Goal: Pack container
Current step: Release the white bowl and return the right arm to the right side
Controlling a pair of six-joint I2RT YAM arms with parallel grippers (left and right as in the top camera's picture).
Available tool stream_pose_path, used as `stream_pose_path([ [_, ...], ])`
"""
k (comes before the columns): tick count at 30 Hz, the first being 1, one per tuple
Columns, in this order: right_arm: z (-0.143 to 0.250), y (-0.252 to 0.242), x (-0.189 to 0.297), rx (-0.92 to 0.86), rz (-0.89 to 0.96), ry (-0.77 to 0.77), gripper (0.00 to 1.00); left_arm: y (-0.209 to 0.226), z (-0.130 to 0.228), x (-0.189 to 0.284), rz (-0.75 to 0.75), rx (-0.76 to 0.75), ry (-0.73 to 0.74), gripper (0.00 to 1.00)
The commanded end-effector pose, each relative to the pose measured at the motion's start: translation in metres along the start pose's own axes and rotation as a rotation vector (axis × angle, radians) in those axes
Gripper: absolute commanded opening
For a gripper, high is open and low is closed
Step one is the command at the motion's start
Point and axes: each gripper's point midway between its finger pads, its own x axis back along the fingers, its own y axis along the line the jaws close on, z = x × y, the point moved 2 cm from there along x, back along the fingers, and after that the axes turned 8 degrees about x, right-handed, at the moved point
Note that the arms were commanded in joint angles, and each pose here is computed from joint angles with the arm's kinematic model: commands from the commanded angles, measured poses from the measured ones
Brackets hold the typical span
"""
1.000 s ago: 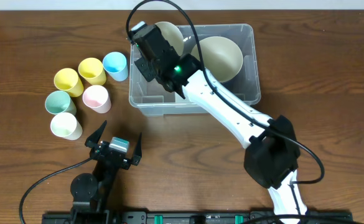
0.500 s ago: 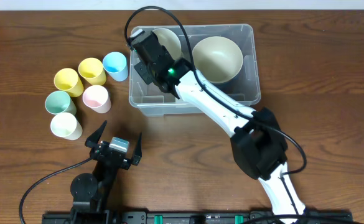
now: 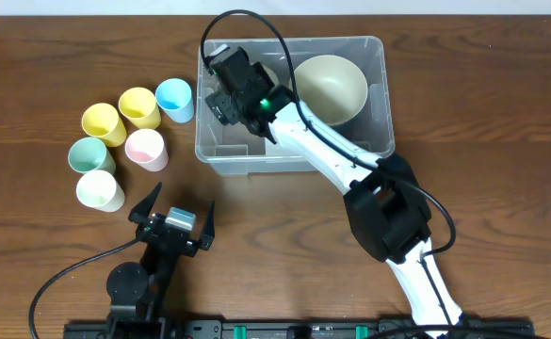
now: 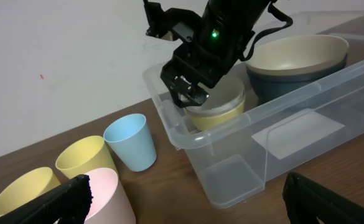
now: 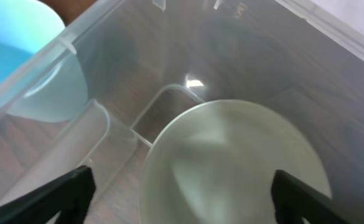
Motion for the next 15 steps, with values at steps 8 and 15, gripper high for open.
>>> stream_pose_path([
  [8,-0.091,-0.083,0.202,-0.167,0.134,-0.271,0.99,-0.002,0.015,-0.001,0.01,0.019,0.043,0.98],
  [15,-0.039,-0.223,0.319,-0.494,0.409,-0.281,0.99,-0.002,0.015,-0.001,0.01,0.019,0.043,0.98],
])
